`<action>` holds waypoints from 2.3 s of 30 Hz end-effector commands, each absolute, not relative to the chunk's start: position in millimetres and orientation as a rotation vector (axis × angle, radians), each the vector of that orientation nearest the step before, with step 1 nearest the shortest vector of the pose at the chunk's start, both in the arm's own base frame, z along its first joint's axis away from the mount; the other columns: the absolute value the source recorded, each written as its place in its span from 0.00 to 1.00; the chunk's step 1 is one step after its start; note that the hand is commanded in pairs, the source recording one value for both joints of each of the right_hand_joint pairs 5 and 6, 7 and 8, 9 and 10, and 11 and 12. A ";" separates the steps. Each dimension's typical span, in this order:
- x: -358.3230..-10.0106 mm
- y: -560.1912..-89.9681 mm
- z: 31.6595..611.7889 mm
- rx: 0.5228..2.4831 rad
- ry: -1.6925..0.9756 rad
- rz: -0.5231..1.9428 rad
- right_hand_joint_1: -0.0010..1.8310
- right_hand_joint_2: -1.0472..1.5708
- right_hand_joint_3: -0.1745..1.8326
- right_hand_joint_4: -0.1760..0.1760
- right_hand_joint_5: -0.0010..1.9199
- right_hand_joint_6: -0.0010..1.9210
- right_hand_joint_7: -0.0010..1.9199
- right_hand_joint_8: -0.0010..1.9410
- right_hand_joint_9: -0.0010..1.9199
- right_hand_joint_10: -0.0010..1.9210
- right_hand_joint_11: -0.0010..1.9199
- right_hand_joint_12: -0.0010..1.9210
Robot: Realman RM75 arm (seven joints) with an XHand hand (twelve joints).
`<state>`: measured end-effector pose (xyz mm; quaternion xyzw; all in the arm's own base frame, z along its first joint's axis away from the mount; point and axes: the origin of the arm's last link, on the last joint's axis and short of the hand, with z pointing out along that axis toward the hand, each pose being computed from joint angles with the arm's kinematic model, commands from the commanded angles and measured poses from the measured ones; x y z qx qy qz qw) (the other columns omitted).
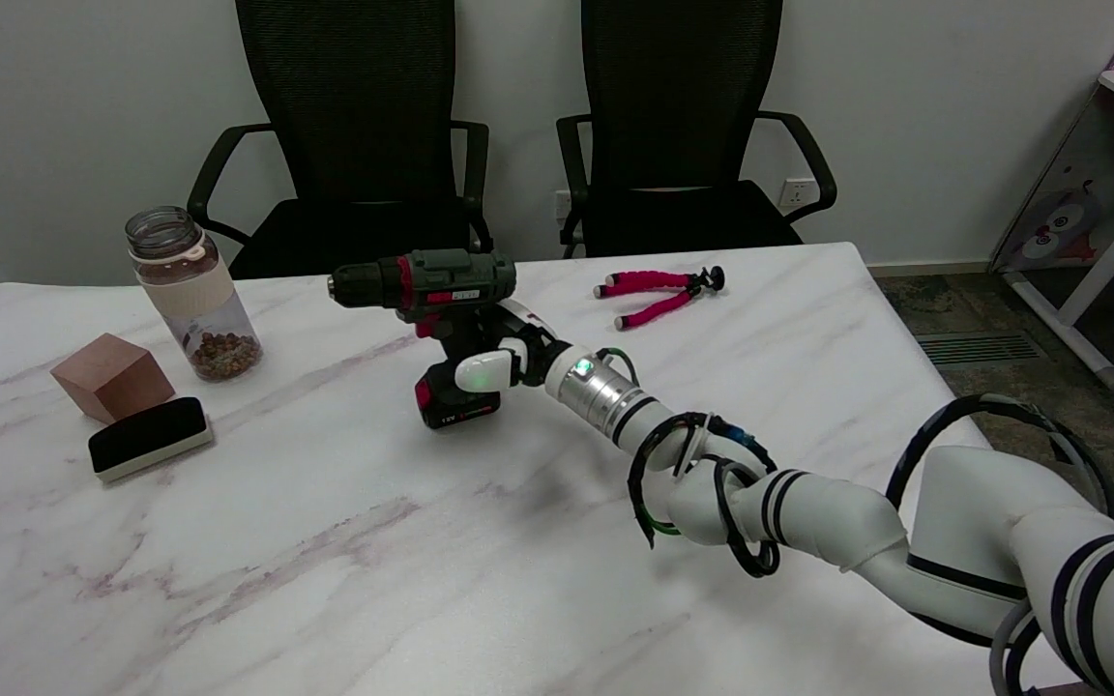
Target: Pick up the power screwdriver.
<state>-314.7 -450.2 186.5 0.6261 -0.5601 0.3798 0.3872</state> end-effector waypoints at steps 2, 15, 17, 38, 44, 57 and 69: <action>-313.1 -449.5 180.2 1.603 -1.435 0.969 0.54 0.18 0.49 1.00 0.13 0.13 0.13 0.12 0.13 0.13 0.09 0.09; -312.4 -451.3 181.6 1.588 -1.441 0.978 0.59 0.25 0.58 1.00 0.19 0.19 0.19 0.19 0.32 0.32 0.44 0.44; -312.2 -451.4 181.8 1.587 -1.440 0.979 0.59 0.25 0.60 1.00 0.20 0.20 0.20 0.20 0.35 0.35 0.48 0.48; -310.6 -456.2 183.2 1.567 -1.439 0.976 0.60 0.31 0.64 1.00 0.20 0.20 0.20 0.20 0.36 0.36 0.49 0.49; -305.8 -459.8 184.3 1.570 -1.432 0.988 0.59 0.35 0.70 1.00 0.23 0.23 0.23 0.23 0.46 0.46 0.58 0.58; -295.8 -469.9 182.8 1.561 -1.422 0.987 0.57 0.44 0.70 1.00 0.31 0.31 0.31 0.31 0.62 0.62 0.73 0.72; -290.9 -473.9 179.8 1.564 -1.420 0.985 0.56 0.47 0.68 1.00 0.40 0.40 0.40 0.39 0.70 0.70 0.78 0.78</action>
